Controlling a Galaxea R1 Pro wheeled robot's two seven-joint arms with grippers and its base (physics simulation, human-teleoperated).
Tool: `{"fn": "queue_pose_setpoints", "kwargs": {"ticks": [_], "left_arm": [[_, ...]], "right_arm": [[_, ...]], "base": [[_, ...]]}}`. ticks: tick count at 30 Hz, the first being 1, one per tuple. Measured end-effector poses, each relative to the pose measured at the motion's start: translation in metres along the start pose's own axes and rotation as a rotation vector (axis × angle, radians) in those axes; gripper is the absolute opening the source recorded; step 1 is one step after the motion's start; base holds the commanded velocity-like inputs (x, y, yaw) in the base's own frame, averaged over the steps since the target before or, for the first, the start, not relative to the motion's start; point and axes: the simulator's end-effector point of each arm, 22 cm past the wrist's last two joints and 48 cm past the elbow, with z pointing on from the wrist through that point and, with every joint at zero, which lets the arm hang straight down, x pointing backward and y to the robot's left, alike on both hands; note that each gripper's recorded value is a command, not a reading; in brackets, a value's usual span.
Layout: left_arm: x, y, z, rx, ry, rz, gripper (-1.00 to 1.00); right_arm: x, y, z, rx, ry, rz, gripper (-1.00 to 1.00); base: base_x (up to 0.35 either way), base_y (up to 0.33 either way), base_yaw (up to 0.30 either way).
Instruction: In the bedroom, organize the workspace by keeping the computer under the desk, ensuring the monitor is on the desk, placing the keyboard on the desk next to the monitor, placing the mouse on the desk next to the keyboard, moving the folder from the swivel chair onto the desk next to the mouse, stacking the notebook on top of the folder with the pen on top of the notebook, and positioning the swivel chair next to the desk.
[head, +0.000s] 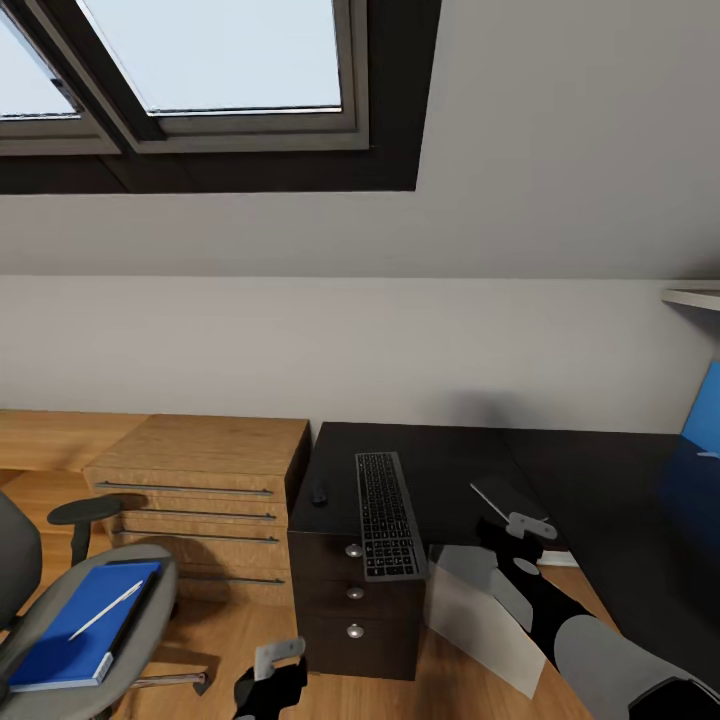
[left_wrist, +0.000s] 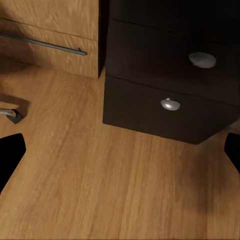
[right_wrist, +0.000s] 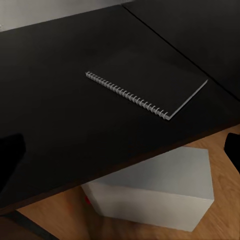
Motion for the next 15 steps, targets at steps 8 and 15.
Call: {"fn": "queue_pose_setpoints", "kwargs": {"ticks": [8,15], "left_arm": [[-0.055,-0.019,0.009,0.025,-0.093,-0.018,1.00],[-0.119,-0.048,0.020,0.060,-0.107,0.000,1.00]], "right_arm": [[-0.001,-0.003,0.001,0.005,0.002,0.000,1.00],[-0.020,-0.010,0.008,0.019,-0.012,-0.002,1.00]], "base": [[0.000,0.000,0.000],[0.000,0.000,0.000]]}}
